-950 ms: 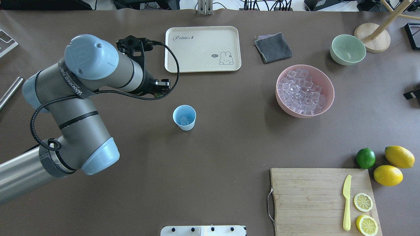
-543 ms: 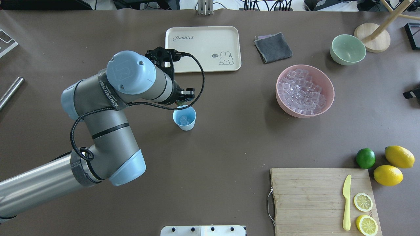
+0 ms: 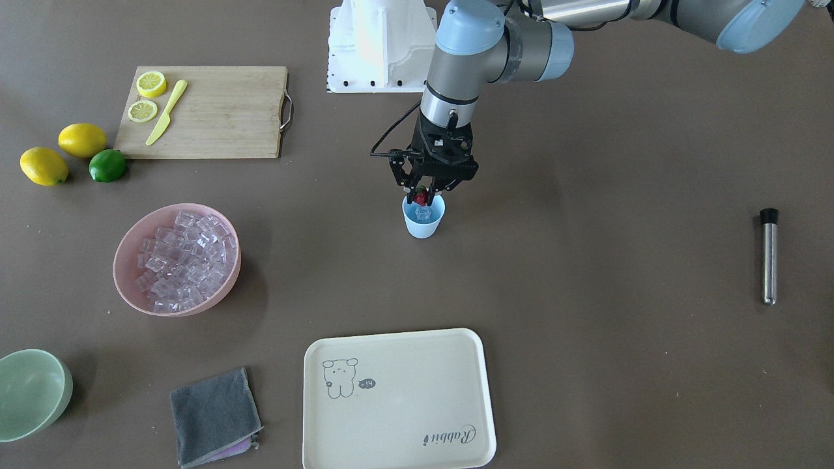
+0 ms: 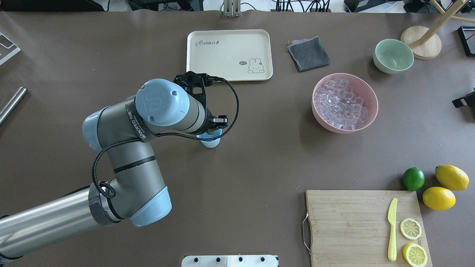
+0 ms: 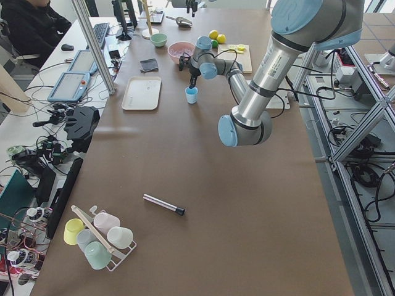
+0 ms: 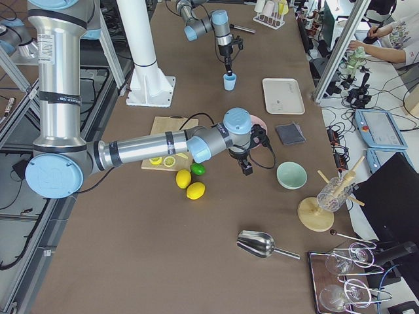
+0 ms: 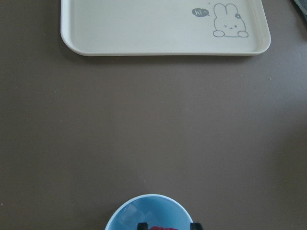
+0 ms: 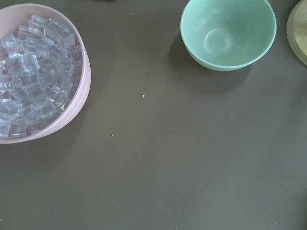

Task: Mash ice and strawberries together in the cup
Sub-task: 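Move the left gripper with the strawberry over the cup and lower it, then open the left gripper to drop the strawberry and withdraw the arm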

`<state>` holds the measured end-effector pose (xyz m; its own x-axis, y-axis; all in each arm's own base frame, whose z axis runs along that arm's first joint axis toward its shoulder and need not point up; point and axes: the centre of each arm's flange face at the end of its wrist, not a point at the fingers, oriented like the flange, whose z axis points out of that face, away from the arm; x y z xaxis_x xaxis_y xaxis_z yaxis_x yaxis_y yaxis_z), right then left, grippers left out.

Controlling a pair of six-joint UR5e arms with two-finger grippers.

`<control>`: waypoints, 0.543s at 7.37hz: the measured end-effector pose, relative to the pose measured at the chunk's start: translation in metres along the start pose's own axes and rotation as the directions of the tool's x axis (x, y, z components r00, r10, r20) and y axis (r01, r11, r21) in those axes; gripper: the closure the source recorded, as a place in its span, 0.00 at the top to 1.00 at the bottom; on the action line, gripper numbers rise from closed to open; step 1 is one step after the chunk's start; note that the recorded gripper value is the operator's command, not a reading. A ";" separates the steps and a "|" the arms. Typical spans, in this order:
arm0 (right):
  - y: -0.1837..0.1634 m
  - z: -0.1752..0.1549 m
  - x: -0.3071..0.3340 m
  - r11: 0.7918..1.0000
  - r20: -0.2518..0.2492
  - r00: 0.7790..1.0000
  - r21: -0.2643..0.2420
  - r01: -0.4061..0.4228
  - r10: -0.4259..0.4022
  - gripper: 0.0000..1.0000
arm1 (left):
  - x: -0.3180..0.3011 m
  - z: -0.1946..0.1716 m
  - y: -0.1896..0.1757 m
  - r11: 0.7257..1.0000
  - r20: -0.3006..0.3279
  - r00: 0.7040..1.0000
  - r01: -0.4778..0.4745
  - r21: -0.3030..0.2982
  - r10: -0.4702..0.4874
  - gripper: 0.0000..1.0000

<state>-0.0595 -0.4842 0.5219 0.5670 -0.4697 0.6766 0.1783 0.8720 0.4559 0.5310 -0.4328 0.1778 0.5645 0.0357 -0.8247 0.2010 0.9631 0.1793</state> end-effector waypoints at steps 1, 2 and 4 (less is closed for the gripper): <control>0.000 0.000 0.000 1.000 -0.001 1.000 0.000 -0.002 0.002 0.99 | -0.003 0.003 0.001 1.000 0.010 1.000 0.003 0.009 -0.003 0.97; 0.000 0.000 0.000 1.000 -0.001 1.000 0.000 -0.003 0.003 0.99 | -0.005 0.004 0.000 1.000 0.020 1.000 0.005 0.028 -0.006 0.98; 0.001 0.000 0.000 1.000 -0.003 1.000 0.000 -0.004 0.004 0.99 | -0.015 0.000 -0.013 0.998 0.056 0.998 0.016 0.065 -0.020 0.98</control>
<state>-0.0593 -0.4838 0.5225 0.5702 -0.4658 0.6767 0.1762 0.8739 0.4531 0.5199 -0.4456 0.1876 0.6045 0.0013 -0.7966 0.2616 0.9442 0.2001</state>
